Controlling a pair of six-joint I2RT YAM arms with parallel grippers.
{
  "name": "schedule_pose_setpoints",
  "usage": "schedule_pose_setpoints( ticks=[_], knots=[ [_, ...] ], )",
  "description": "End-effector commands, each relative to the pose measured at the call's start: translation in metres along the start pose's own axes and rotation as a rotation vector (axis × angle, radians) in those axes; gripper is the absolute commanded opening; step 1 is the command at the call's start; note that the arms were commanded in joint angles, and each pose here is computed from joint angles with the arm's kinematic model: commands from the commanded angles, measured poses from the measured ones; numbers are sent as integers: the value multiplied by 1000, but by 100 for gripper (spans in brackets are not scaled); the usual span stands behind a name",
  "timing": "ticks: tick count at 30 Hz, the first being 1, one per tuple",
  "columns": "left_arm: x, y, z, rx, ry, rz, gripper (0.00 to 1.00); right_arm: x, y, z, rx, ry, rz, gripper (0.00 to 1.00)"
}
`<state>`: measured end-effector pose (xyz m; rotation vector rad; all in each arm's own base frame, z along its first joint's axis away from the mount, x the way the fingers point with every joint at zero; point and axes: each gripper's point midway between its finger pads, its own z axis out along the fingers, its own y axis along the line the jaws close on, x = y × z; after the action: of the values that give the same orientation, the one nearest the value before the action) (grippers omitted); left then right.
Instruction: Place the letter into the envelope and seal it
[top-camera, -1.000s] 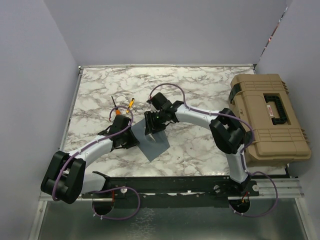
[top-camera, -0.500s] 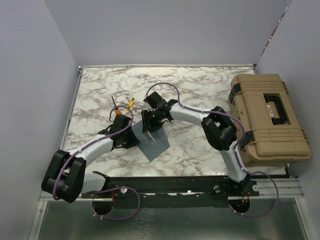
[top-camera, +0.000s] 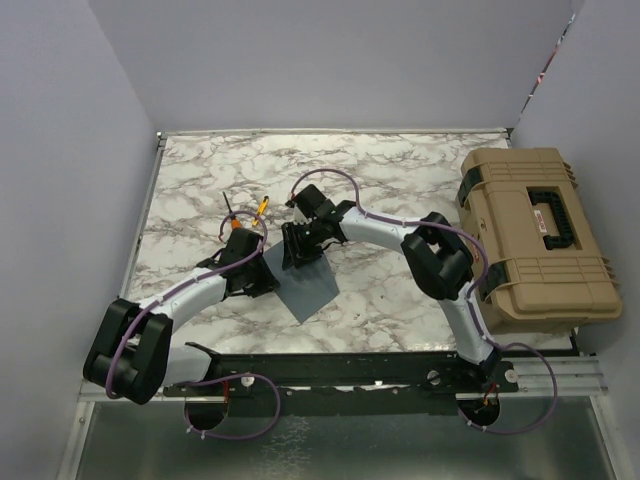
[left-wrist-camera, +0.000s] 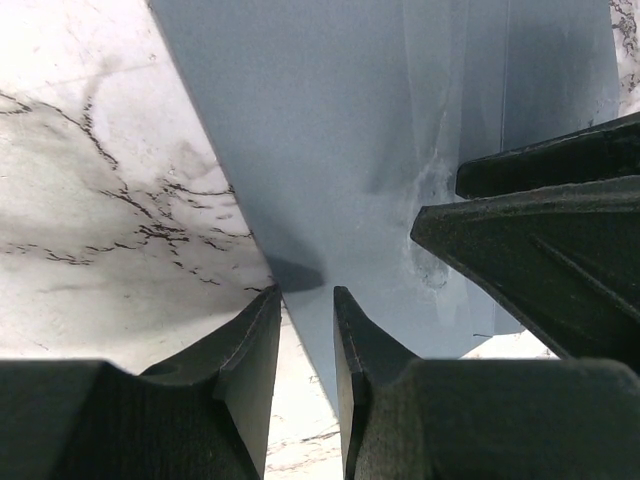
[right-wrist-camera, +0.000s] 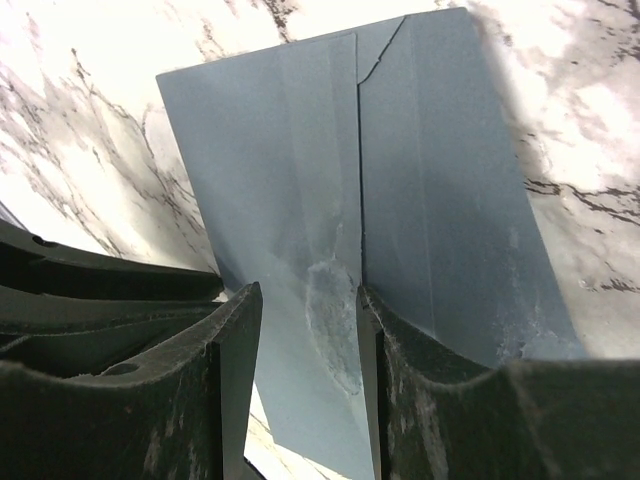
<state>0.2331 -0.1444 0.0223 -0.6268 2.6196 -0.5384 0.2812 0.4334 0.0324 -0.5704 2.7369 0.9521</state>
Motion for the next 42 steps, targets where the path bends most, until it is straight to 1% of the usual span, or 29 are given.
schedule_pose_setpoints(
  ticks=[1,5,8,11,12,13,15,18,20,22,23,28,35,37,42],
  knots=[
    [8,32,0,-115,9,7,29,-20,7,-26,52,-84,0,46],
    [-3,31,-11,-123,-43,11,32,-58,2,-74,156,-264,-39,49],
    [-14,30,-22,-135,-94,17,34,-74,-19,-109,286,-380,-51,53],
    [-27,23,-36,-121,-155,24,38,-80,-53,-134,446,-444,-66,57],
    [-32,20,-41,-114,-177,23,41,-80,-65,-137,490,-445,-70,61],
    [-38,16,-46,-102,-203,24,45,-80,-78,-140,536,-437,-67,62],
    [-49,7,-57,-76,-250,27,57,-79,-102,-141,601,-405,-51,63],
    [-63,-8,-73,-26,-310,51,75,-78,-127,-134,647,-350,-53,61],
    [-73,-19,-83,4,-345,77,88,-77,-135,-126,649,-309,-68,60],
    [-82,-28,-92,24,-374,99,97,-76,-140,-117,644,-271,-94,59],
    [-86,-31,-95,31,-386,108,99,-75,-140,-113,638,-256,-108,59],
    [-102,-47,-103,59,-437,123,99,-73,-141,-91,584,-189,-172,58],
    [-108,-58,-102,103,-455,127,99,-86,-146,-71,576,-179,-189,56],
    [-109,-57,-102,102,-455,126,99,-88,-148,-66,574,-175,-193,55],
    [-106,-60,-105,126,-449,130,99,-92,-147,-58,555,-162,-191,48]
  ],
)
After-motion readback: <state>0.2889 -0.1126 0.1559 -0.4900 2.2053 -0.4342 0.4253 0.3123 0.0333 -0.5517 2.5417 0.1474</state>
